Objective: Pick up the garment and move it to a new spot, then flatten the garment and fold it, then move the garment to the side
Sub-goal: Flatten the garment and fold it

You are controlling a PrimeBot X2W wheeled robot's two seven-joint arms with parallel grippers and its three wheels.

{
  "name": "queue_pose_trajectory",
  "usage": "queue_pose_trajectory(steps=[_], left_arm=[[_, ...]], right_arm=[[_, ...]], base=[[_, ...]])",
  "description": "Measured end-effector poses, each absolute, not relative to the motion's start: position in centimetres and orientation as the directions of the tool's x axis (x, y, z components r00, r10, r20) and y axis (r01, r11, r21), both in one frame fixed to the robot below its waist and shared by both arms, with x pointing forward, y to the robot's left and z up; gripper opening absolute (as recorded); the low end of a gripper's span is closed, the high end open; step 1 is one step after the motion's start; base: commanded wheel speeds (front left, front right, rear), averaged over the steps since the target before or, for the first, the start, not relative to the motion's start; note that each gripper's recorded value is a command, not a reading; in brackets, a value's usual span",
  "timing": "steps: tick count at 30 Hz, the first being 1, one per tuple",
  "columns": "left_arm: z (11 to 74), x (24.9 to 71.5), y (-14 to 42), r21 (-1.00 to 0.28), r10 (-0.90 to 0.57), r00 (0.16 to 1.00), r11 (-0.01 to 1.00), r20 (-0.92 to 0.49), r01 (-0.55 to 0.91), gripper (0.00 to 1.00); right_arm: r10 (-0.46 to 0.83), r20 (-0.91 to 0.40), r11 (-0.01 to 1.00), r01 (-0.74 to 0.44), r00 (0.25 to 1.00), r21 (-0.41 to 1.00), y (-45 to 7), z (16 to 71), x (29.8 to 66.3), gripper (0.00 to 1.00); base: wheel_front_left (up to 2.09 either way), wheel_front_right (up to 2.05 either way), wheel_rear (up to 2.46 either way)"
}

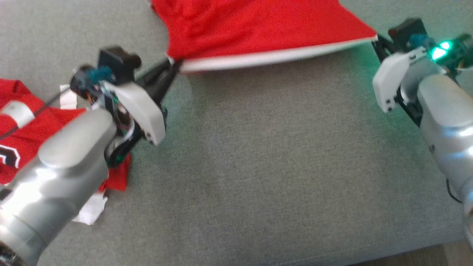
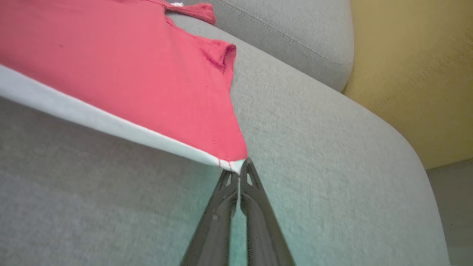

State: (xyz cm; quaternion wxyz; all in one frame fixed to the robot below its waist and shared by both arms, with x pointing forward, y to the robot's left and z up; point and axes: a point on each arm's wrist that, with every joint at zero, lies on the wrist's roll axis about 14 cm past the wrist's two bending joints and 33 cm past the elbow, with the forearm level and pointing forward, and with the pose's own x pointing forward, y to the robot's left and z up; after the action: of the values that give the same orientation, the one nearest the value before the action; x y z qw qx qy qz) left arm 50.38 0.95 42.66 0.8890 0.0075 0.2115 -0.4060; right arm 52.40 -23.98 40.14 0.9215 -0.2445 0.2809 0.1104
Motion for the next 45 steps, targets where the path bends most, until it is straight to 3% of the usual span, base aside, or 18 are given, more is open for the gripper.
queue_pose_trajectory(steps=[12, 31, 36, 45], left_arm=[[45.3, 44.9, -0.8, -0.131, -0.774, 0.521, 0.595, -0.360, 0.793, 0.00], [48.5, 34.5, -3.8, -0.247, -0.842, 0.437, 0.518, -0.317, 0.819, 0.00], [48.5, 34.0, -4.1, -0.264, -0.845, 0.430, 0.514, -0.317, 0.816, 0.00], [48.2, 36.5, -3.0, -0.291, -0.814, 0.500, 0.575, -0.294, 0.765, 0.00]], right_arm=[[0.044, -0.675, 0.872, -0.358, 0.737, -0.334, -27.6, 42.3, 46.2, 0.00], [0.064, -0.693, 0.920, -0.312, 0.718, -0.239, -31.2, 45.2, 37.3, 0.00], [0.063, -0.681, 0.929, -0.293, 0.730, -0.227, -31.5, 45.5, 37.5, 0.00], [0.084, -0.578, 0.919, -0.287, 0.812, -0.269, -30.3, 47.3, 42.5, 0.00]], base=[[0.00, 0.00, 0.00], [0.00, 0.00, 0.00], [0.00, 0.00, 0.00], [0.00, 0.00, 0.00]])
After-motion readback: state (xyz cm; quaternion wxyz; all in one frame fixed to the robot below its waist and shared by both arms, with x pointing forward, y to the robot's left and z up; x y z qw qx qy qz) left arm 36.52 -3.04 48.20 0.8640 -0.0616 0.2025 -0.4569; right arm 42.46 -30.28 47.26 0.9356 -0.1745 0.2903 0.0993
